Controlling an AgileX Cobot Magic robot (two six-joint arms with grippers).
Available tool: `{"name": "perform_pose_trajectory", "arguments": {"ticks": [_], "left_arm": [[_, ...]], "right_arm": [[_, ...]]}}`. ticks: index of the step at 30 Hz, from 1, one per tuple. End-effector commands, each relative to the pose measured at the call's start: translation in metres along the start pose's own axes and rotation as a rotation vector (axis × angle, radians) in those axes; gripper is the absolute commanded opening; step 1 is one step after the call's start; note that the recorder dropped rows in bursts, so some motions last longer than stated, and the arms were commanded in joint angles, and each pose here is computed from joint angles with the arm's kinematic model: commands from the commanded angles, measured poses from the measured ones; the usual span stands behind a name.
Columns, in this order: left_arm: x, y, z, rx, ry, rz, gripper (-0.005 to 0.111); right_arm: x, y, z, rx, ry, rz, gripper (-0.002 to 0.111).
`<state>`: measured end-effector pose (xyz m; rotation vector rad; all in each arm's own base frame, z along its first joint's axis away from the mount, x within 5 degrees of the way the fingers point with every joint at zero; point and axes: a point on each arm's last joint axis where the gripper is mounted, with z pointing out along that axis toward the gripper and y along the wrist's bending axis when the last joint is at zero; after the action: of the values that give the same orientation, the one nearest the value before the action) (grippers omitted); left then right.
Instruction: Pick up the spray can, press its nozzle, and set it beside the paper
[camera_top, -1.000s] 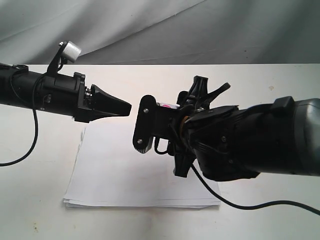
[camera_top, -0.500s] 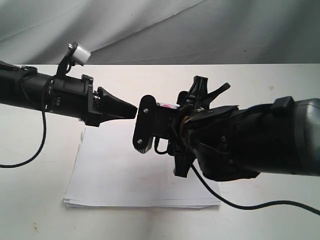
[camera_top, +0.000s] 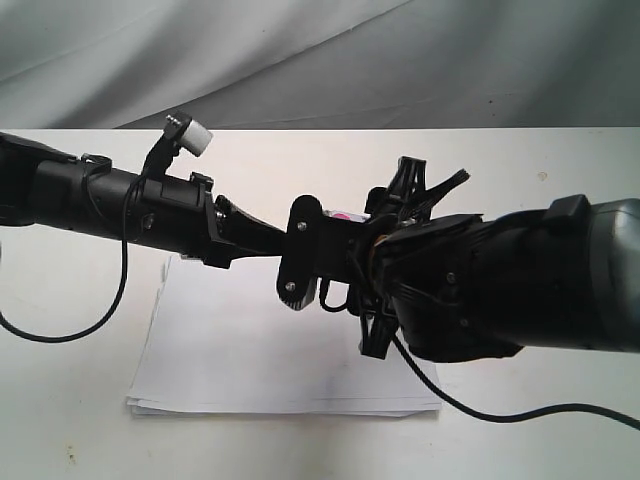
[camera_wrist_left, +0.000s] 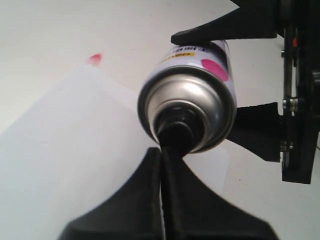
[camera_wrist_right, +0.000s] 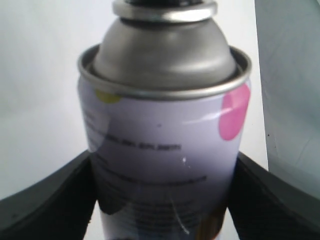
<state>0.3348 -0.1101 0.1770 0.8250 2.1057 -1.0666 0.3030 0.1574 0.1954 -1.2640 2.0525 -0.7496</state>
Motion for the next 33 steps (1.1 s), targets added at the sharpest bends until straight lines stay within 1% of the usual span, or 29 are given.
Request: {"name": "perform_pose_trajectory", "arguments": {"ticks": [1, 10, 28, 33], "left_arm": [[-0.0011, -0.0038, 0.0048, 0.029, -0.006, -0.001, 0.000], [-0.0044, -0.0051, 0.0047, 0.044, -0.042, -0.001, 0.000], [-0.0044, -0.0053, 0.0047, 0.046, -0.042, 0.001, 0.000], [-0.0043, -0.0044, 0.0047, 0.035, -0.042, 0.021, 0.000]], "right_arm": [[-0.0121, -0.0037, -0.0052, -0.006, -0.114, -0.028, 0.000], [-0.0131, -0.0031, -0.0054, -0.013, -0.126, -0.028, 0.000], [-0.0130, -0.0030, -0.0054, -0.013, -0.125, -0.043, 0.000], [-0.0132, -0.0028, -0.0054, -0.015, -0.127, -0.047, 0.000]]}}
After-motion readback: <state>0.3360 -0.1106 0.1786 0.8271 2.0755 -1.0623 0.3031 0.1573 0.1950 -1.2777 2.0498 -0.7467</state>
